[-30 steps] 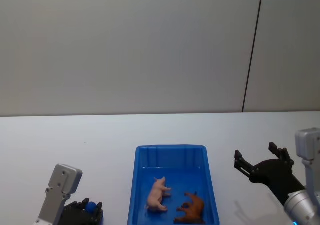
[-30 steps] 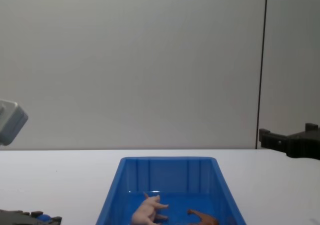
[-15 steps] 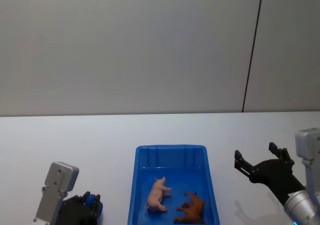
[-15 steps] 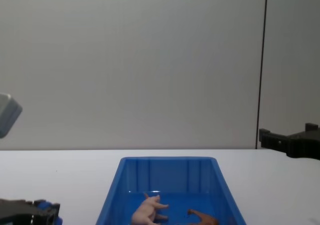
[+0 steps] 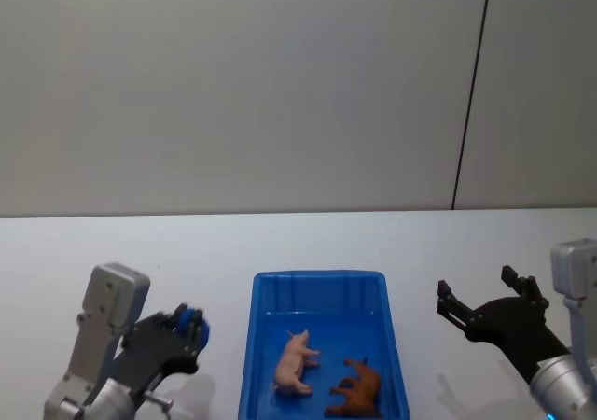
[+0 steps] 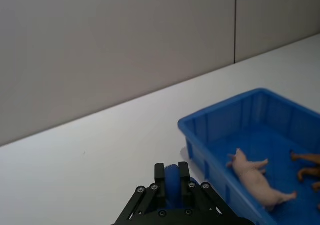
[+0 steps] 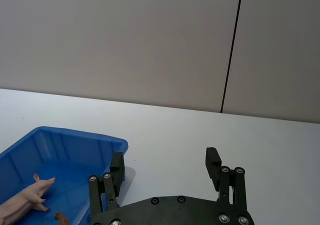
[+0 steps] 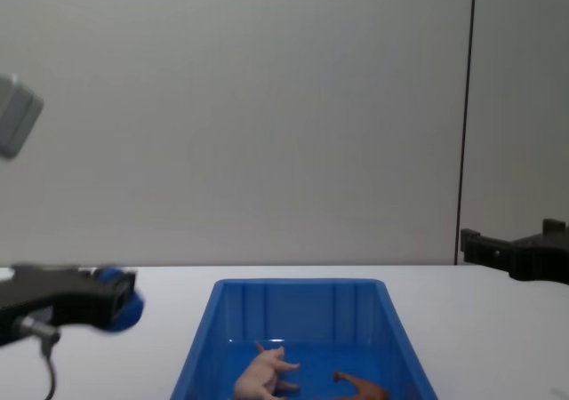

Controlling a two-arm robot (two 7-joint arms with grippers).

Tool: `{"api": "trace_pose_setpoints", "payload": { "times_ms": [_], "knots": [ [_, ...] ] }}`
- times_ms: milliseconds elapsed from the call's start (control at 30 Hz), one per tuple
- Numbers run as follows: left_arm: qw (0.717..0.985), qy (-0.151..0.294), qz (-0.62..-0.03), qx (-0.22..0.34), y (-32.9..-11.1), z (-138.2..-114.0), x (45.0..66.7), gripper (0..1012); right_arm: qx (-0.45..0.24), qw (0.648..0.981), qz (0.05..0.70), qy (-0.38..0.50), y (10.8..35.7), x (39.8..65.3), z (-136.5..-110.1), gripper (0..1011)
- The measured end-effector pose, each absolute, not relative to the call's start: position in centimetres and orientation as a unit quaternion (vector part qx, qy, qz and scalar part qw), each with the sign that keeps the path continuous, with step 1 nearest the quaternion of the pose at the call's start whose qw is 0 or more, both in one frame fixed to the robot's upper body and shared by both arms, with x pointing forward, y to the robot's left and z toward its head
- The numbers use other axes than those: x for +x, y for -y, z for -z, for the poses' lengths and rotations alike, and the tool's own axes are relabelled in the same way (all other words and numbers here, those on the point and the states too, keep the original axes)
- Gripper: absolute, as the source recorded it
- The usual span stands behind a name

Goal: Pick up the two dolls from the table and place them into the box.

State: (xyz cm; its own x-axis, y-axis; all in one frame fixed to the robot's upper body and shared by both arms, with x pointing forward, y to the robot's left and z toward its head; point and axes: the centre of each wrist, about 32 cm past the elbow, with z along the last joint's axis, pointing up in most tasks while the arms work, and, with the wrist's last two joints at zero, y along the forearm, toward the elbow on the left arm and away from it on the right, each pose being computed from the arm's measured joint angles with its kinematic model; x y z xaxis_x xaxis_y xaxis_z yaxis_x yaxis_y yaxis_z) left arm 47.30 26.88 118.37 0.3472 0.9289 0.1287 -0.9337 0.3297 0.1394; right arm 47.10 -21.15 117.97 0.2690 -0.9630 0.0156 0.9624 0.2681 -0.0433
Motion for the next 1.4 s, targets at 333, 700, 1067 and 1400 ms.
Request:
{"api": "trace_pose_setpoints", "payload": {
  "times_ms": [333,700,1067,1400],
  "knots": [
    [0.85,0.057,-0.521,0.049,-25.2,-120.7,48.9,145,-0.022,0.796,0.605,-0.007,21.1,47.1,-118.0,1001],
    [0.885,0.078,-0.459,0.017,-22.7,-122.0,50.9,199,-0.022,0.796,0.605,-0.007,21.1,47.1,-118.0,1001],
    [0.905,0.085,-0.416,0.003,-20.9,-122.7,52.1,533,-0.022,0.796,0.605,-0.007,21.1,47.1,-118.0,1001],
    [0.913,0.088,-0.398,-0.002,-20.2,-123.0,52.7,848,-0.022,0.796,0.605,-0.007,21.2,47.1,-118.0,1001]
  ]
}}
